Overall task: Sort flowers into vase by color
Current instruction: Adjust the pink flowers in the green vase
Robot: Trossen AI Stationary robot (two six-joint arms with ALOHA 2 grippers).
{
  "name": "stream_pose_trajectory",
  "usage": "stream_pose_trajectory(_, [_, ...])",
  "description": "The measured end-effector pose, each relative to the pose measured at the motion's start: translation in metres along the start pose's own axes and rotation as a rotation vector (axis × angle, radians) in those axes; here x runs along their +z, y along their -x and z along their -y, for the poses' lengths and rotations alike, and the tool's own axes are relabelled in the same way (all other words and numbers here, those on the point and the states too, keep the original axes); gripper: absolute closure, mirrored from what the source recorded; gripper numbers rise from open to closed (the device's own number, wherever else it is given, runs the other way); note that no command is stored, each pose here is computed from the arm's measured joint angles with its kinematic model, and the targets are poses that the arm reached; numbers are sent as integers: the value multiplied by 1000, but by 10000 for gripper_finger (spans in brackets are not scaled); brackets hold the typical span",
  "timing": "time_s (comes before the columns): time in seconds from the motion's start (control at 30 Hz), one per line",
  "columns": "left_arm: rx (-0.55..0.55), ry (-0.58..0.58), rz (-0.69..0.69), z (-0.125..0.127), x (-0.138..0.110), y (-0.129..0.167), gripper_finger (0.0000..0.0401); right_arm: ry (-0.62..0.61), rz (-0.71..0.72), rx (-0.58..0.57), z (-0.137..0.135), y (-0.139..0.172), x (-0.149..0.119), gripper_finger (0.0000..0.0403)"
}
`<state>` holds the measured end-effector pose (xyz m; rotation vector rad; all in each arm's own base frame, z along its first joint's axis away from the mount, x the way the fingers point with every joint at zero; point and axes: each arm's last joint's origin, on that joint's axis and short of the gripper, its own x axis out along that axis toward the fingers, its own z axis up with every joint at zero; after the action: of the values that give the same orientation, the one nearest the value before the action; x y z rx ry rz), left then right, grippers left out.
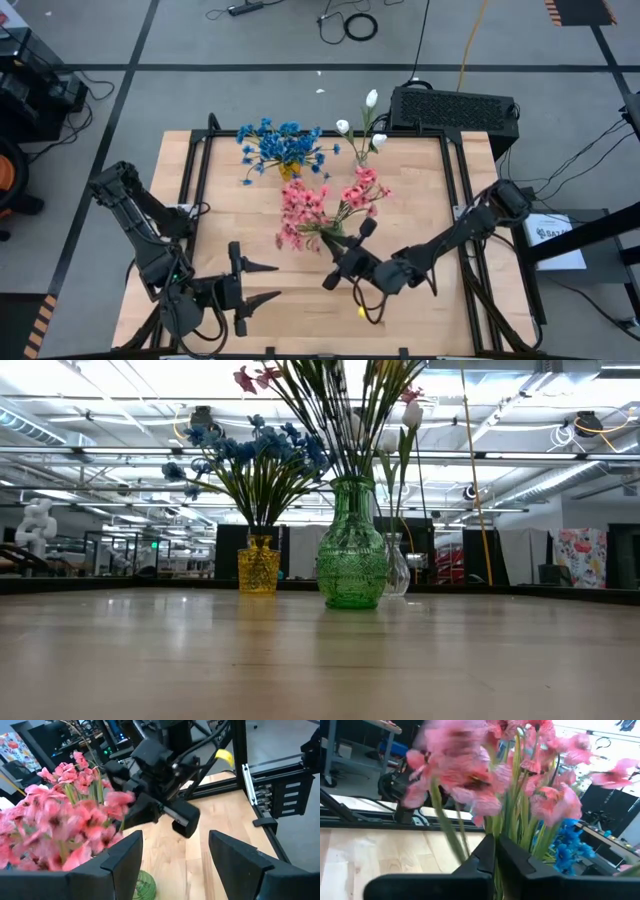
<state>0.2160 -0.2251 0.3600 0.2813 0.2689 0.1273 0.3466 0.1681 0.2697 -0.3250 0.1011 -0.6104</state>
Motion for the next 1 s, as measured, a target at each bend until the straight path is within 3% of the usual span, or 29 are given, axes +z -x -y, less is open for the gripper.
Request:
stream_pose_trajectory(0.37, [0, 1, 0, 0, 0, 0, 166, 29, 8, -52, -3, 18, 8, 399])
stream_pose_trajectory(0.7, [1, 2, -16, 0, -2, 0, 166, 155, -7, -76, -9, 39, 12, 401])
stream_pose_trajectory(1.0, [1, 4, -15, 0, -2, 0, 166, 74, -25, -135, 1, 45, 22, 401])
